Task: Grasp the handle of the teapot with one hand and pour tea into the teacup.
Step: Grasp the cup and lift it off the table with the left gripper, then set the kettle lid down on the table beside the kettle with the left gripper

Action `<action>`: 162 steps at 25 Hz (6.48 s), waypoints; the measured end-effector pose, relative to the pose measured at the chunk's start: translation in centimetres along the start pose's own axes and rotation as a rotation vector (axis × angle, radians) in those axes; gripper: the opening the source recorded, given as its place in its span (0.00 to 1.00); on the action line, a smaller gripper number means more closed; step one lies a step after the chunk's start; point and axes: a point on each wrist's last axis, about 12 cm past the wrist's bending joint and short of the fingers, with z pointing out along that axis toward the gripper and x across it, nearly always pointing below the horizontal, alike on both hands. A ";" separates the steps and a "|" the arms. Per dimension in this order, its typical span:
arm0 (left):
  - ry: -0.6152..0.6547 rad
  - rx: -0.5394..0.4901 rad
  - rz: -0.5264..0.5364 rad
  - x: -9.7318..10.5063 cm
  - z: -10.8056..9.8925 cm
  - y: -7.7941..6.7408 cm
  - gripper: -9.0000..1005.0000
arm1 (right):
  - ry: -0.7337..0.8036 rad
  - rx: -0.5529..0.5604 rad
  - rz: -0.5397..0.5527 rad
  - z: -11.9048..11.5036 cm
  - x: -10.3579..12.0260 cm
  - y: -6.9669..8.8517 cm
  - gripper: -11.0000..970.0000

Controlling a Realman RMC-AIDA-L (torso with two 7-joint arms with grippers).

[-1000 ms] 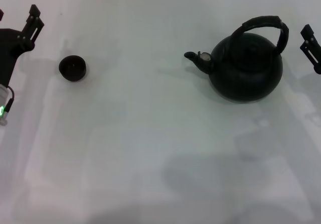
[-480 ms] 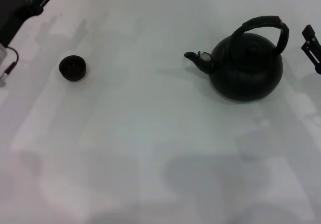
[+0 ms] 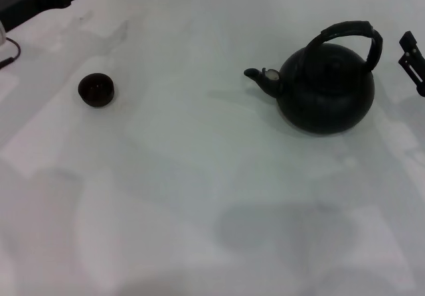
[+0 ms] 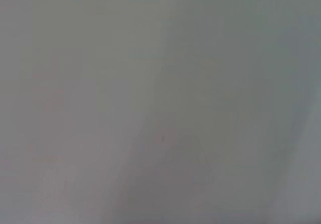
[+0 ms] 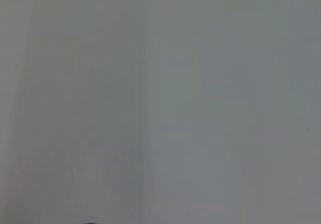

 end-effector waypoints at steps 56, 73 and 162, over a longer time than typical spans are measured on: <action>0.671 0.108 0.132 -2.5 0.2 -1.1 0.88 | 0.005 0.023 -0.010 0.2 0.0 -0.4 0.89; 0.706 0.099 0.169 -2.1 1.2 -1.5 0.88 | 0.007 0.024 -0.011 0.2 0.0 -0.4 0.89; 0.877 0.553 0.590 -0.6 10.4 -14.6 0.69 | 0.016 0.020 -0.021 0.0 0.1 -0.6 0.88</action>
